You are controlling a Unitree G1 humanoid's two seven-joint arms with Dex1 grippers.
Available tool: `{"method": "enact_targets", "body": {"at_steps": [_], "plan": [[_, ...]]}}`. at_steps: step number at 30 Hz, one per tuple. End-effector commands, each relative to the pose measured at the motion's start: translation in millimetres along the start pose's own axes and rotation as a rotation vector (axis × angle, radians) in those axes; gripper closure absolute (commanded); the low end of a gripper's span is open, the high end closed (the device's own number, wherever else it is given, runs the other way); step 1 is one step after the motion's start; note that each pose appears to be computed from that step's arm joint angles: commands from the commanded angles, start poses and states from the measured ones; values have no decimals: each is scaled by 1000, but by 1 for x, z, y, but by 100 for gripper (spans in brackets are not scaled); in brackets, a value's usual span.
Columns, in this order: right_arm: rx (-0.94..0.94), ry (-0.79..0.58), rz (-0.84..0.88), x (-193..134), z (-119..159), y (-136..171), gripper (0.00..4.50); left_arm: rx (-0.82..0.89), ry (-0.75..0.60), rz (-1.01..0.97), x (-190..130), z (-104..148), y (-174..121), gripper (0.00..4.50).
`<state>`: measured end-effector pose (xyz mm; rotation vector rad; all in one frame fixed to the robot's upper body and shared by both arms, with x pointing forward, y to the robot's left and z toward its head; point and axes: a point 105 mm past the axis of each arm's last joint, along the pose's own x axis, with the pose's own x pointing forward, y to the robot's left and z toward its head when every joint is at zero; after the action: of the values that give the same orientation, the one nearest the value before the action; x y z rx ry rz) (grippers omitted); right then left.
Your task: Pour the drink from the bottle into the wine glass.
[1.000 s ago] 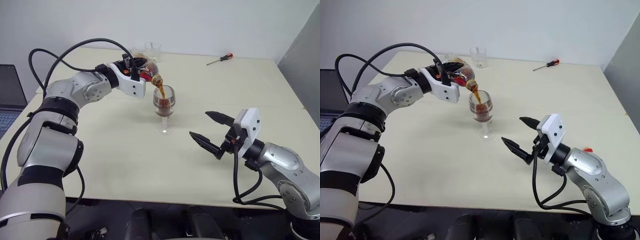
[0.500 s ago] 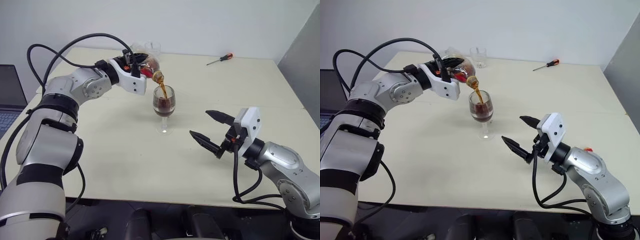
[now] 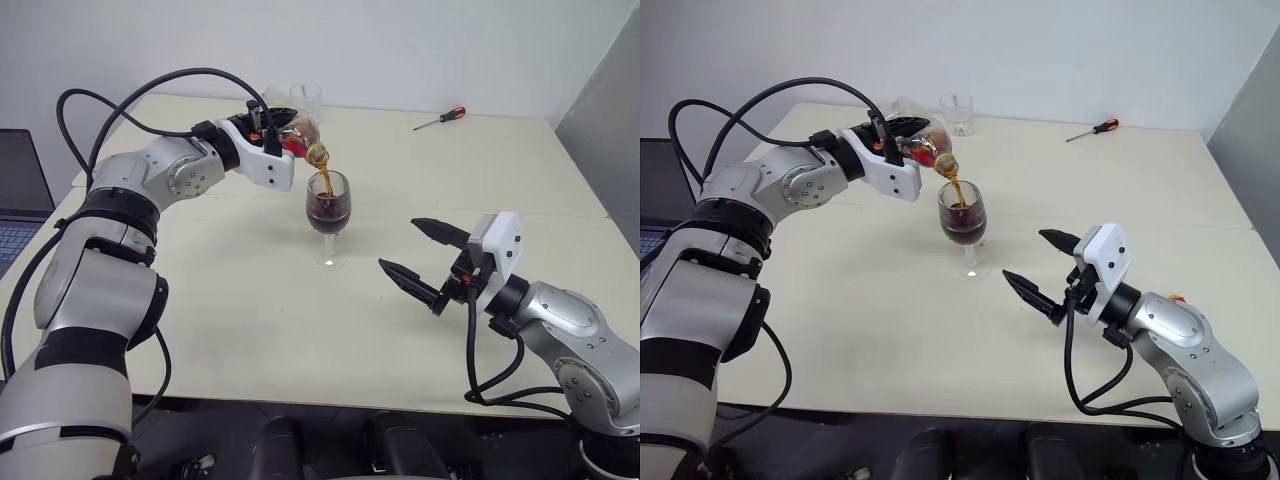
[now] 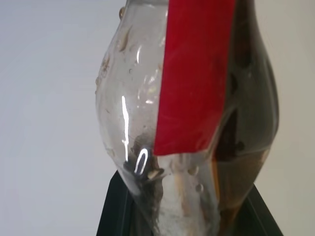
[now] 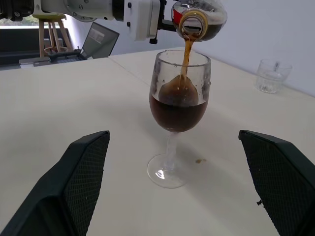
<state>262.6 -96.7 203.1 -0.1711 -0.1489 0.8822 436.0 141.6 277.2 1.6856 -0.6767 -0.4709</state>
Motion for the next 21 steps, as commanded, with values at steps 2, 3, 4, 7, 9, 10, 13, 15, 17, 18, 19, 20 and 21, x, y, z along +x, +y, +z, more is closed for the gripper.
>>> {"method": "enact_targets", "body": {"at_steps": [2,3,4,7,9,10,13,15,17,18,19,20,21], "plan": [[-31,-36,-7,2,10,-1,0,-68,13,103,-1,-4,26,374],[-27,-47,-8,2,12,-1,0,-104,18,113,-1,-5,27,374],[-25,-57,-5,3,14,-1,0,-168,22,135,-1,-6,29,374],[-30,-69,5,6,18,0,0,-295,13,151,-1,-7,29,374],[-35,-71,11,7,19,1,0,-392,15,164,-2,-9,28,374],[-37,-71,14,7,20,1,0,-429,15,169,-3,-10,28,374],[-49,-77,30,8,24,2,0,-652,40,217,-10,-22,22,374],[-60,-86,39,9,29,2,0,-806,37,249,-17,-29,17,375],[-72,-113,42,13,38,1,0,-983,43,266,-23,-36,6,375],[-76,-134,34,17,46,-3,0,-1087,62,294,-28,-43,-3,375],[-84,-140,23,22,52,-9,0,-1195,99,326,-34,-51,-14,375],[-95,-134,11,26,57,-14,0,-1291,138,346,-39,-57,-26,376],[-99,-133,6,30,62,-18,0,-1374,170,367,-44,-62,-37,376]]}}
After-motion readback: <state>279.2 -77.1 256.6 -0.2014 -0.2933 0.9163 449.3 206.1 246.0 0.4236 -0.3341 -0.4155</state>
